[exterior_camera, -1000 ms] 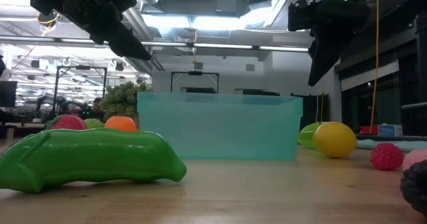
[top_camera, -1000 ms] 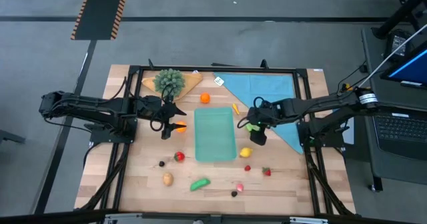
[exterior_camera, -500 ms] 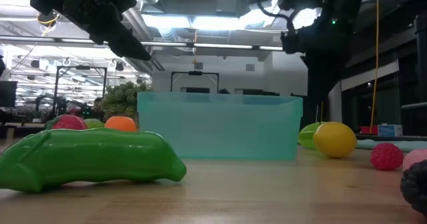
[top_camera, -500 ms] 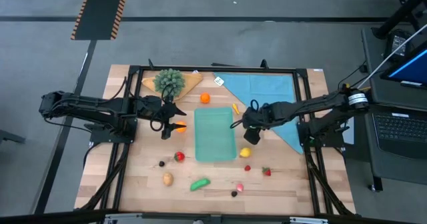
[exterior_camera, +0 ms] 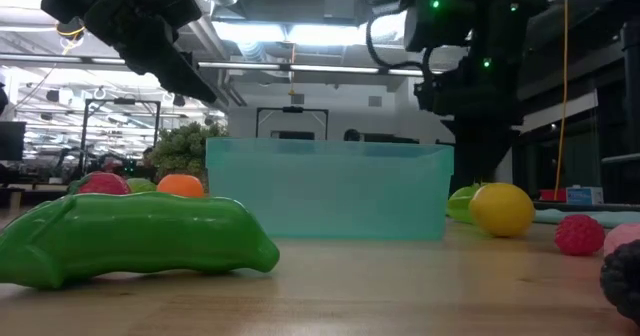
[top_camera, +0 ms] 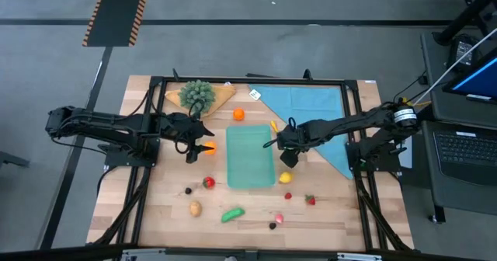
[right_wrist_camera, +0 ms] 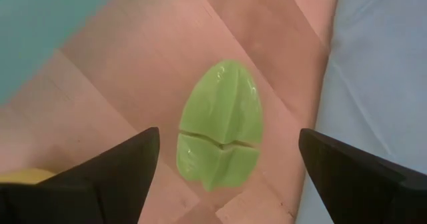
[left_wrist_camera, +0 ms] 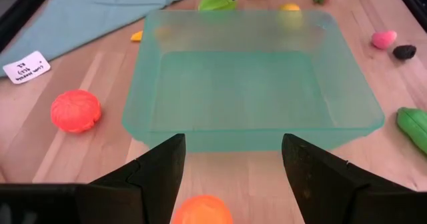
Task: Pick and placing Produce into tupperware
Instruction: Put the starfruit into the bin
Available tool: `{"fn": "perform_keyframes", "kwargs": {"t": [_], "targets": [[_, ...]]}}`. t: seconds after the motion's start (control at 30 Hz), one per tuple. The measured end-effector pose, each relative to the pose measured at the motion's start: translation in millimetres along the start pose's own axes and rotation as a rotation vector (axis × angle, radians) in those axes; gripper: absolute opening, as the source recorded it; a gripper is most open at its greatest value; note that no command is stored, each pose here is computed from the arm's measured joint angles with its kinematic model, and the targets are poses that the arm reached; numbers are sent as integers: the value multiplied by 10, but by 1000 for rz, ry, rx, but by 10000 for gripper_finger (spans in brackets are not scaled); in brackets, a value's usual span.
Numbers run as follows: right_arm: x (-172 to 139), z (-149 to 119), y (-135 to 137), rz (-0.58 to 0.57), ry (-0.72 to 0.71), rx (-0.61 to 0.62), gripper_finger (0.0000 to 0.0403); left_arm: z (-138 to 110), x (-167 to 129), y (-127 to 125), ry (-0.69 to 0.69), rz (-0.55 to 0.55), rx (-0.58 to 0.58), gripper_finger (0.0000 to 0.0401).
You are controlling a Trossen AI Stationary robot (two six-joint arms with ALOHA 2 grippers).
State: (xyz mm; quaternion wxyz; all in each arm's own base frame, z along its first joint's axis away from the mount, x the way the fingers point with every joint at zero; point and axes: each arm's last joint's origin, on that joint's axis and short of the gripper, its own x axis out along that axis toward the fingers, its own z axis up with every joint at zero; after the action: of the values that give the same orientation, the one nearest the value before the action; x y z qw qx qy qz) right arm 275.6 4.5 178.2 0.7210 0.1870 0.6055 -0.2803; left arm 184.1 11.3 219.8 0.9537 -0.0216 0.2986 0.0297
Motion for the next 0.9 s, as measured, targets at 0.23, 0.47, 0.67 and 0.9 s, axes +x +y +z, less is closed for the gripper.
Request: {"fn": "perform_keyframes", "kwargs": {"t": [0.23, 0.47, 0.67, 0.9], "targets": [[100, 38, 14, -2, 16, -18, 360, 0, 0, 1, 0, 0, -1, 243], [211, 41, 46, 5, 63, -21, 360, 0, 0, 1, 0, 0, -1, 243], [329, 61, 42, -13, 97, -29, 360, 0, 0, 1, 0, 0, -1, 243], [425, 73, 59, -26, 113, -41, 360, -1, 0, 1, 1, 0, -1, 243]]}}
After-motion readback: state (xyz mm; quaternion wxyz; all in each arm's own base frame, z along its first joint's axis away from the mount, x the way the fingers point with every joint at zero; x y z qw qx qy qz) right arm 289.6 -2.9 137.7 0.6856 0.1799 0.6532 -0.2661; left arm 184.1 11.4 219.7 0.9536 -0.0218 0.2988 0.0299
